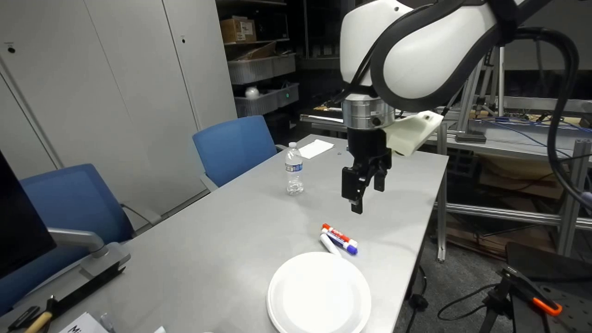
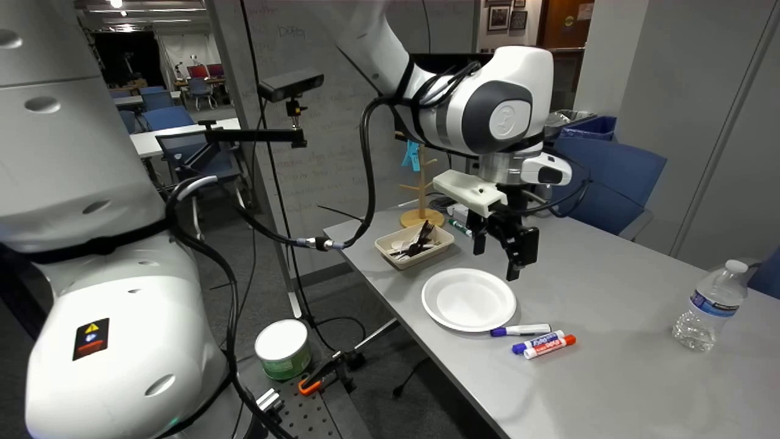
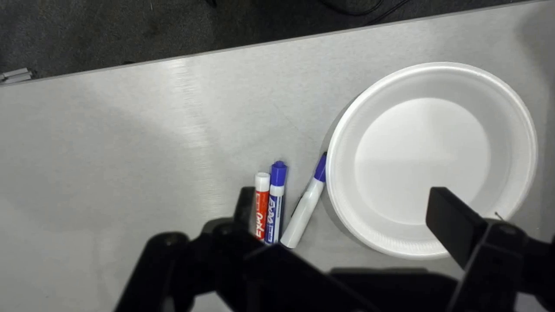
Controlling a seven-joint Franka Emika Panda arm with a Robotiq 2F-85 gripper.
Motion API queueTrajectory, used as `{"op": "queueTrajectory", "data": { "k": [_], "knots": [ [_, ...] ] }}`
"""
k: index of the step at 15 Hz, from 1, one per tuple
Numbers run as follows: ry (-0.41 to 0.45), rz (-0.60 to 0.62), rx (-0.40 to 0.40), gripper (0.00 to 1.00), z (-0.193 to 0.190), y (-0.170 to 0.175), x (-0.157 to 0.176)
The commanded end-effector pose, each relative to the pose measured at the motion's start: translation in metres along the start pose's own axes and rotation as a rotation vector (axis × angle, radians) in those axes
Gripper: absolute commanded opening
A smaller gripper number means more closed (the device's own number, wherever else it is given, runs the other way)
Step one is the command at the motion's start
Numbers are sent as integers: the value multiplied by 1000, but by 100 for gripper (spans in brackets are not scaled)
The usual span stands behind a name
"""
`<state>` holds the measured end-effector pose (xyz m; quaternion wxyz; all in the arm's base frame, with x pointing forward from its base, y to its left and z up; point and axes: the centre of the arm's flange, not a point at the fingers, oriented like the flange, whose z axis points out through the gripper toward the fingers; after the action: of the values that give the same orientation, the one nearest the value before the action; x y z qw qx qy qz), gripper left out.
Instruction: Place the three markers on the white plate
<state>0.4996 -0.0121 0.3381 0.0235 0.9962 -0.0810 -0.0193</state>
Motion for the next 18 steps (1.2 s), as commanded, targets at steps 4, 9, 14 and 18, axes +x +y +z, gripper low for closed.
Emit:
{"op": "queueTrajectory", "data": {
  "k": [4, 9, 14, 18],
  "knots": [
    [36, 38, -31, 100, 31, -7, 38],
    [66, 65, -30, 100, 59, -6, 67],
    [53, 124, -25, 100, 91, 7, 94],
    [35, 131, -39, 100, 111, 9, 111]
  ]
}}
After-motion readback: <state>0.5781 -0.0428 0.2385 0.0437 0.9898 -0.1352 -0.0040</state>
